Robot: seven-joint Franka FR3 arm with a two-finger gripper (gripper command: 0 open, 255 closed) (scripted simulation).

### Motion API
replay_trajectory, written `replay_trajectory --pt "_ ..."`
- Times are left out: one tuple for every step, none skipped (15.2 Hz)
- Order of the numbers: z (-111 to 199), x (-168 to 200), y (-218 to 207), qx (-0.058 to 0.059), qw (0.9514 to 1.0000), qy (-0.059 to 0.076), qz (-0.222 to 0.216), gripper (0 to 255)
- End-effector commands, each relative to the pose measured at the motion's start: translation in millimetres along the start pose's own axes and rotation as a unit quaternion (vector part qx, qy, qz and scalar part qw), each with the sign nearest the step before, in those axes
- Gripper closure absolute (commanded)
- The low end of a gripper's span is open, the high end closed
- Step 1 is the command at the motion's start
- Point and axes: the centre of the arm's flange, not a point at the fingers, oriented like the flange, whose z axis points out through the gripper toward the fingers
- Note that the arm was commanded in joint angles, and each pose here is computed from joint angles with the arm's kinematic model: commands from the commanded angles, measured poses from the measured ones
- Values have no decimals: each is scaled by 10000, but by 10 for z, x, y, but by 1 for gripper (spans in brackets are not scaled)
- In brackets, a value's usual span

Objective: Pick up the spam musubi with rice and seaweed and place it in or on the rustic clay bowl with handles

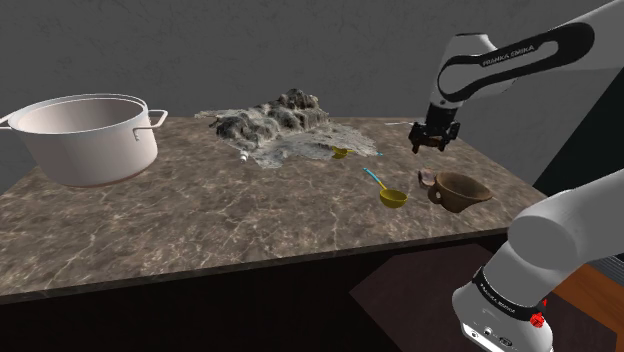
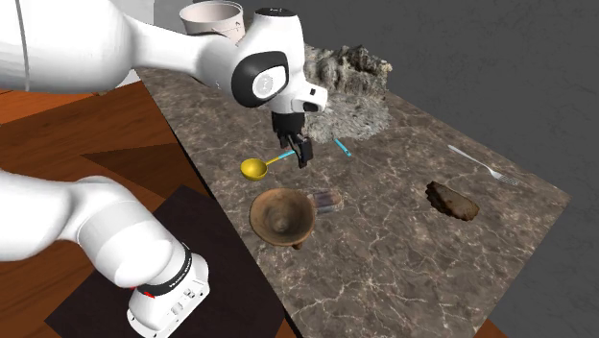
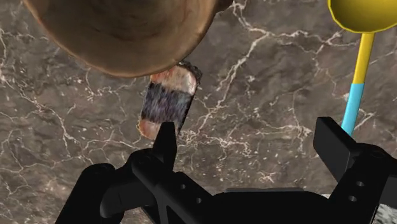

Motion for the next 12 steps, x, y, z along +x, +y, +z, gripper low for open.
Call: replay_trajectory --pt "235 99 127 11 9997 3 248 0" --pt "339 147 194 17 9993 1 368 0" --pt "443 194 262 23 9988 -2 489 0" --pt "548 239 332 29 9981 -4 610 0" --pt "652 282 402 35 9973 -6 730 0" --pt "757 324 473 41 9964 -9 851 0" --pt "861 364 545 47 9953 -11 971 0" --pt "966 401 618 53 9940 -13 1092 0" --pt "1071 438 692 59 9926 -15 1212 0" --pt "1100 447 712 60 9922 -16 1245 0" --pt "1153 447 712 60 9922 -16 1245 0" --pt "1206 447 711 60 9922 -16 1245 0"
